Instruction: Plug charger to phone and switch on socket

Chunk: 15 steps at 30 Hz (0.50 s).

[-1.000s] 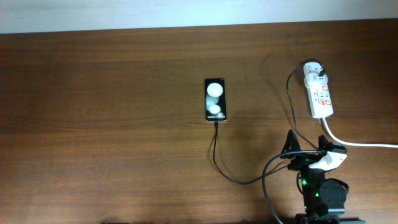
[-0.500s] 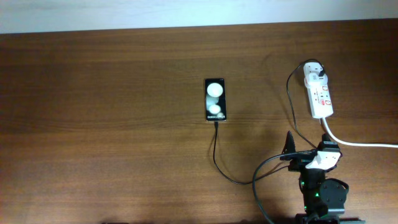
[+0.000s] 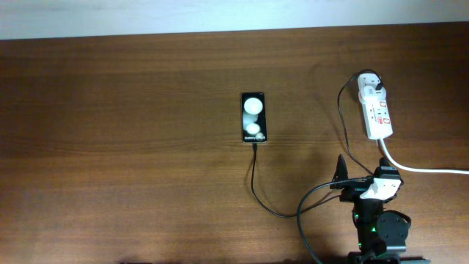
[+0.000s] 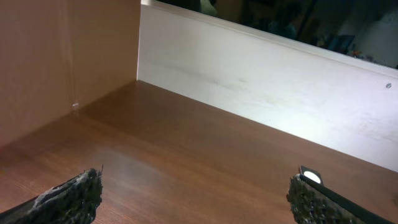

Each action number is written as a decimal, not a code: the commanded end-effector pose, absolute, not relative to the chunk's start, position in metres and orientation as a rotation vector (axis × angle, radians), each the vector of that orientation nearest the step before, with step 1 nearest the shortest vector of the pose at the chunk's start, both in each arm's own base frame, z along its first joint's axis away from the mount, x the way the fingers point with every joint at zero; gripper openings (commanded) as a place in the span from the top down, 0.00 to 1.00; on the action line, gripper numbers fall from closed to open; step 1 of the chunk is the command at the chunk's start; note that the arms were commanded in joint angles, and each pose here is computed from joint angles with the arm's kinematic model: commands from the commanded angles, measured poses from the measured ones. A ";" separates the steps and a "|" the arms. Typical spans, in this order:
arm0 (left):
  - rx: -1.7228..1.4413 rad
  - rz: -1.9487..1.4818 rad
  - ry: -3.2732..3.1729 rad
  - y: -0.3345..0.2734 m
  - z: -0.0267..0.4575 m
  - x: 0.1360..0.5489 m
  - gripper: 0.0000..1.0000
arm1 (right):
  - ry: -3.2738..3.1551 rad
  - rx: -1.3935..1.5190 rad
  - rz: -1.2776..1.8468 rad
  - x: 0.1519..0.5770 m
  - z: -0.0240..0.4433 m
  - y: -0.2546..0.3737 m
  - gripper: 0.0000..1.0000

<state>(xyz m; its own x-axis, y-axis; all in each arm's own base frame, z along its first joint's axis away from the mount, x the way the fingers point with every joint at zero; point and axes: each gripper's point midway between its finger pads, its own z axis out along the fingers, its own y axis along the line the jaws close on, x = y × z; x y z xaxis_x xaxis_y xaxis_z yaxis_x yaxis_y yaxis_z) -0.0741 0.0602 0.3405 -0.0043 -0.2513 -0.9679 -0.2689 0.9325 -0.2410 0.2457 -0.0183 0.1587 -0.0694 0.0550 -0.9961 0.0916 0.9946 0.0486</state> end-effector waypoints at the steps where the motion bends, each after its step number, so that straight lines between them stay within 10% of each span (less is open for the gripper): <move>1: -0.416 0.027 1.587 0.061 0.340 -0.075 0.01 | 1.641 0.114 -0.039 0.245 0.157 -0.019 0.01; 15: -0.358 -0.049 1.577 0.032 0.356 0.019 0.01 | 1.641 0.114 -0.039 0.245 0.157 -0.019 0.01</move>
<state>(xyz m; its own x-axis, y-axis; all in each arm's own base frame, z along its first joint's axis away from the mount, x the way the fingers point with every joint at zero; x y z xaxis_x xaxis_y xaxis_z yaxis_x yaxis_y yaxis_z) -0.0054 0.0392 0.3614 0.0344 -0.2585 -0.9654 -0.2289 0.9383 -0.2593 0.2457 -0.0183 0.1585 -0.0701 0.0551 -0.9960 0.0917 0.9946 0.0485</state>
